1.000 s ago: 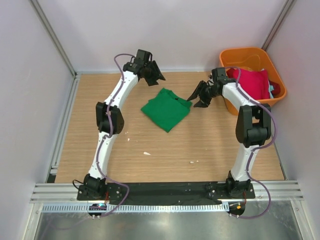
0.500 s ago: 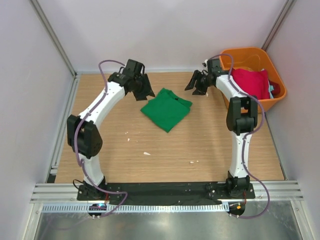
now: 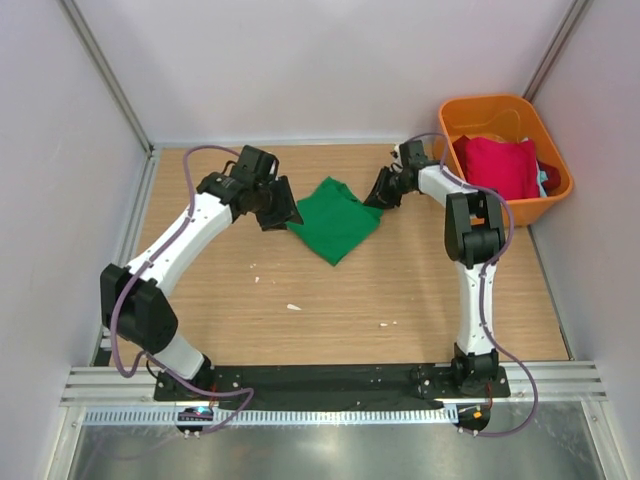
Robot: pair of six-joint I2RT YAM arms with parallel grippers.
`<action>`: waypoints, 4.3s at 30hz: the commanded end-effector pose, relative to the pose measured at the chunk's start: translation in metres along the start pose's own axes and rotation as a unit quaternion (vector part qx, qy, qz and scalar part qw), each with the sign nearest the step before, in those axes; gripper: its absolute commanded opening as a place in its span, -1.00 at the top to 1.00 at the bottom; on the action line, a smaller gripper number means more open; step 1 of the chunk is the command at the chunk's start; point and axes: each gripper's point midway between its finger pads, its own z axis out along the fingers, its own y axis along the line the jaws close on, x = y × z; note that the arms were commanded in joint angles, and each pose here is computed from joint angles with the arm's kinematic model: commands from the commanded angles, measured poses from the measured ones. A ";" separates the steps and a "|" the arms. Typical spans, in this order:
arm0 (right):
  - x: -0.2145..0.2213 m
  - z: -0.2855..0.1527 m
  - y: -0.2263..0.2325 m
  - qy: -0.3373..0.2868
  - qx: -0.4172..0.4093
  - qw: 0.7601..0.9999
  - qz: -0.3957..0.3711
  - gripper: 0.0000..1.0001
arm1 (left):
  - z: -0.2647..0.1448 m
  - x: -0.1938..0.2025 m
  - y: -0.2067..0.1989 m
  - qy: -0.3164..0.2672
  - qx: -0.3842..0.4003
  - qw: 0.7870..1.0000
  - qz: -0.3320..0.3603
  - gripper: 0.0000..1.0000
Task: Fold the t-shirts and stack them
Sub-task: Fold the tshirt
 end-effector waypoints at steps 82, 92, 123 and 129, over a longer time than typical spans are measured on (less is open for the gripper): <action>0.127 -0.088 0.016 -0.004 -0.132 0.981 0.140 0.85 | 0.181 0.031 -0.077 -0.126 -0.177 0.881 0.421 1.00; 0.119 -0.075 0.028 -0.006 -0.154 0.978 0.143 0.92 | 0.150 0.015 -0.101 -0.142 -0.152 0.892 0.403 1.00; 0.122 -0.021 -0.010 0.000 -0.065 0.984 0.166 0.97 | 0.155 0.002 -0.127 -0.140 -0.110 0.918 0.354 1.00; 0.132 -0.016 -0.028 -0.003 -0.011 0.985 0.171 0.98 | 0.164 0.008 -0.137 -0.126 -0.088 0.926 0.344 1.00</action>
